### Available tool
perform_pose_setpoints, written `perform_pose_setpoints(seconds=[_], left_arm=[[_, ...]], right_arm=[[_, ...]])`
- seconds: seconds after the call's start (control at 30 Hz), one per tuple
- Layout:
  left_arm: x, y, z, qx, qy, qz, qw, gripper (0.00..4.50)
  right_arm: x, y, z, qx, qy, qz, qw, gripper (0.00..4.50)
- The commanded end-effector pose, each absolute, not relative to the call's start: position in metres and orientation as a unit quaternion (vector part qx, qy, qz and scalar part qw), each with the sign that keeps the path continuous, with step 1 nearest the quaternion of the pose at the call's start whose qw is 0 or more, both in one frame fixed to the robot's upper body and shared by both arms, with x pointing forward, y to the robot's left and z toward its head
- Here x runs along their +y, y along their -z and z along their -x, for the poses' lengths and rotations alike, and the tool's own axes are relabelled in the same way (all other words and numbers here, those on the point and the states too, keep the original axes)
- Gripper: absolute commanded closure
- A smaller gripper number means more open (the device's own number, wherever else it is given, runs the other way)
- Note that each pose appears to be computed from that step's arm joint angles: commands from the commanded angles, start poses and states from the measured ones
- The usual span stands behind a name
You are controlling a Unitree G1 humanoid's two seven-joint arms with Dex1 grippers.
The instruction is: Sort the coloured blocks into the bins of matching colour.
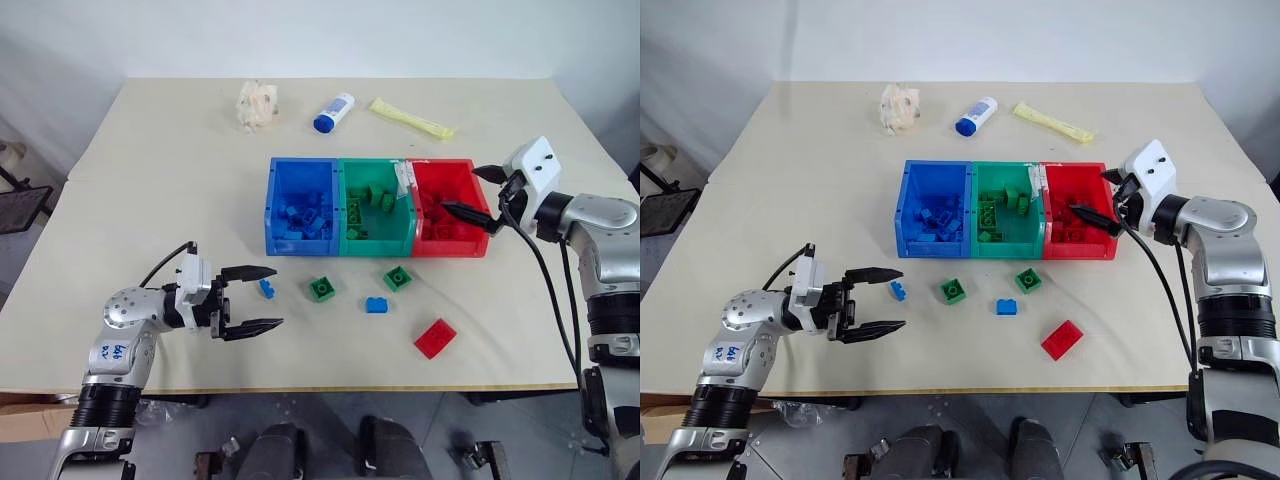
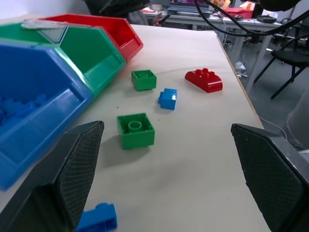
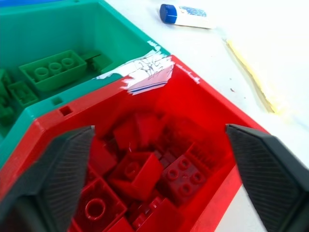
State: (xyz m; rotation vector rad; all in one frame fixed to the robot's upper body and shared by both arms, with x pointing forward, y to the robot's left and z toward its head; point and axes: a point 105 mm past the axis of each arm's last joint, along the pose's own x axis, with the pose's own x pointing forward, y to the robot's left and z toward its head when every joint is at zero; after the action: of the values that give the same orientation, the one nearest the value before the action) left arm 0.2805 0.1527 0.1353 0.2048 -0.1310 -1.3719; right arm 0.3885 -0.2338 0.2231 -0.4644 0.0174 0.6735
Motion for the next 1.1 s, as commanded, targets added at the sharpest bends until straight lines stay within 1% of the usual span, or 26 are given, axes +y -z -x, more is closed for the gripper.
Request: perform_pose_setpoints(seconds=[0.03,0.07,0.13,0.2,0.37,0.43,0.57,0.77,0.97,1.1], left_arm=[[0.154,-0.134,-0.279,-0.06,0.641,-0.112,0.757,0.0],[0.155,-0.134,-0.28,-0.06,0.641,-0.113,0.757,0.0],[0.154,-0.134,-0.282,-0.06,0.644,-0.113,0.754,0.0],[0.152,-0.133,-0.284,-0.059,0.648,-0.114,0.751,0.0],[0.152,-0.13,-0.288,-0.055,0.654,-0.116,0.745,0.0],[0.153,-0.129,-0.29,-0.052,0.656,-0.119,0.743,0.0],[0.154,-0.128,-0.294,-0.051,0.657,-0.124,0.742,0.0],[0.155,-0.129,-0.295,-0.053,0.658,-0.126,0.741,0.0],[0.15,-0.131,-0.287,-0.059,0.662,-0.124,0.737,0.0],[0.146,-0.133,-0.278,-0.061,0.663,-0.118,0.737,0.0]], right_arm=[[-0.234,-0.236,-0.37,-0.01,-0.355,0.244,0.902,0.04],[-0.233,-0.236,-0.368,-0.009,-0.362,0.244,0.899,0.04],[-0.238,-0.217,-0.339,0.025,-0.41,0.257,0.875,0.04],[-0.247,-0.201,-0.313,0.058,-0.433,0.267,0.859,0.04],[-0.27,-0.18,-0.272,0.107,-0.433,0.278,0.851,0.04],[-0.284,-0.17,-0.255,0.142,-0.422,0.281,0.851,0.04],[-0.303,-0.162,-0.228,0.188,-0.402,0.283,0.851,0.04],[-0.292,-0.164,-0.226,0.182,-0.404,0.281,0.851,0.04],[-0.243,-0.149,-0.24,0.181,-0.459,0.273,0.825,0.04],[-0.23,-0.137,-0.24,0.196,-0.48,0.276,0.809,0.04]])
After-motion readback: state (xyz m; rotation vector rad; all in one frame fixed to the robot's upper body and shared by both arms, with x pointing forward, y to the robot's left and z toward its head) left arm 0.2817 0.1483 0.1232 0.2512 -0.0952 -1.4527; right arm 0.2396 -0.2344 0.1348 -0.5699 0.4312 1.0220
